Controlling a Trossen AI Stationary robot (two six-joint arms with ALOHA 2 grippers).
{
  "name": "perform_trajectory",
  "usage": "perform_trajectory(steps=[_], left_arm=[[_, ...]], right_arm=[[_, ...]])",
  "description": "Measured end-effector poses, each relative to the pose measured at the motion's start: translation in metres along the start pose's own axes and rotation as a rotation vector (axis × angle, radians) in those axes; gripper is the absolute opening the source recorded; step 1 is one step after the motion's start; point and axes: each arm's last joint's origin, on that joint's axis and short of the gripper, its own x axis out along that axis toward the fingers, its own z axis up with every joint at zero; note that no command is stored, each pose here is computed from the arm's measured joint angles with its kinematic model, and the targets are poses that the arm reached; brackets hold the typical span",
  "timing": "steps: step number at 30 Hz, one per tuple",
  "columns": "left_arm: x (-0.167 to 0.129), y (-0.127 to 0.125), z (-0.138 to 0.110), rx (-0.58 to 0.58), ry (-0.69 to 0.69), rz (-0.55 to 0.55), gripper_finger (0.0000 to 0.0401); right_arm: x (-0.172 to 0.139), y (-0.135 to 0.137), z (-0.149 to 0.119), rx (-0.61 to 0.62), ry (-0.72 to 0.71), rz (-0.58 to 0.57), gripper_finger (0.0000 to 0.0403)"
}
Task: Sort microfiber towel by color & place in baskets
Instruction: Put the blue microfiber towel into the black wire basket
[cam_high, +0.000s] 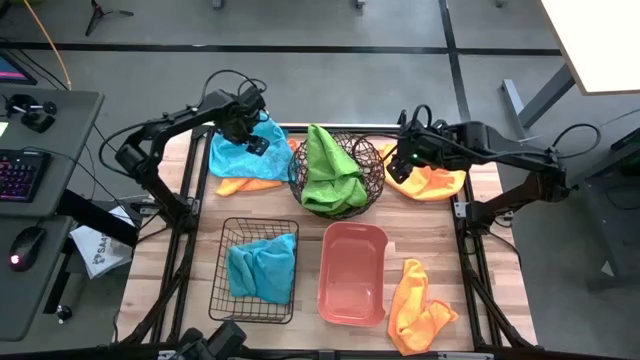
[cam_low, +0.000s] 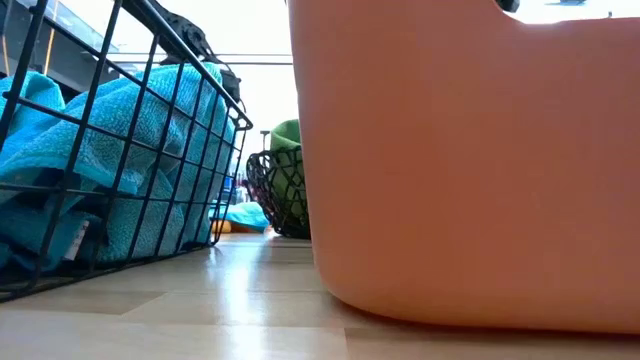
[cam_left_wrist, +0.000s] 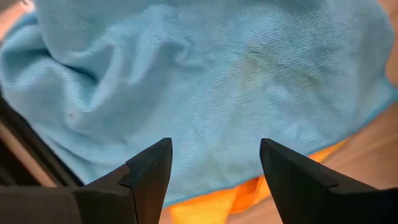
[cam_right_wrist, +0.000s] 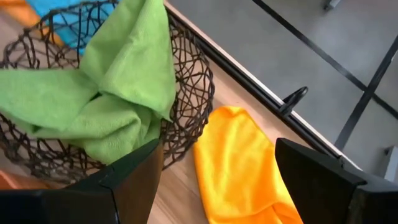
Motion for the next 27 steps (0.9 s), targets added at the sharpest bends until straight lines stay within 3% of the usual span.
perform_trajectory(steps=[4, 9, 14, 20, 27], left_arm=[[0.01, 0.0, -0.007, -0.013, -0.002, -0.009, 0.0232], [0.032, 0.002, -0.037, -0.086, -0.032, -0.02, 0.0232], [0.047, 0.008, -0.06, -0.178, -0.137, -0.063, 0.0232], [0.057, 0.022, -0.059, -0.26, -0.181, -0.049, 0.0232], [0.069, 0.024, -0.056, -0.259, -0.122, -0.079, 0.0232]], right_arm=[[0.001, -0.001, 0.001, 0.041, -0.005, -0.002, 0.0307], [0.001, 0.0, 0.003, 0.098, -0.02, 0.002, 0.0307], [0.001, 0.002, 0.007, 0.131, -0.056, 0.025, 0.0307], [0.001, 0.004, 0.011, 0.176, -0.084, 0.052, 0.0307], [0.001, 0.005, 0.011, 0.195, -0.082, 0.059, 0.0307]])
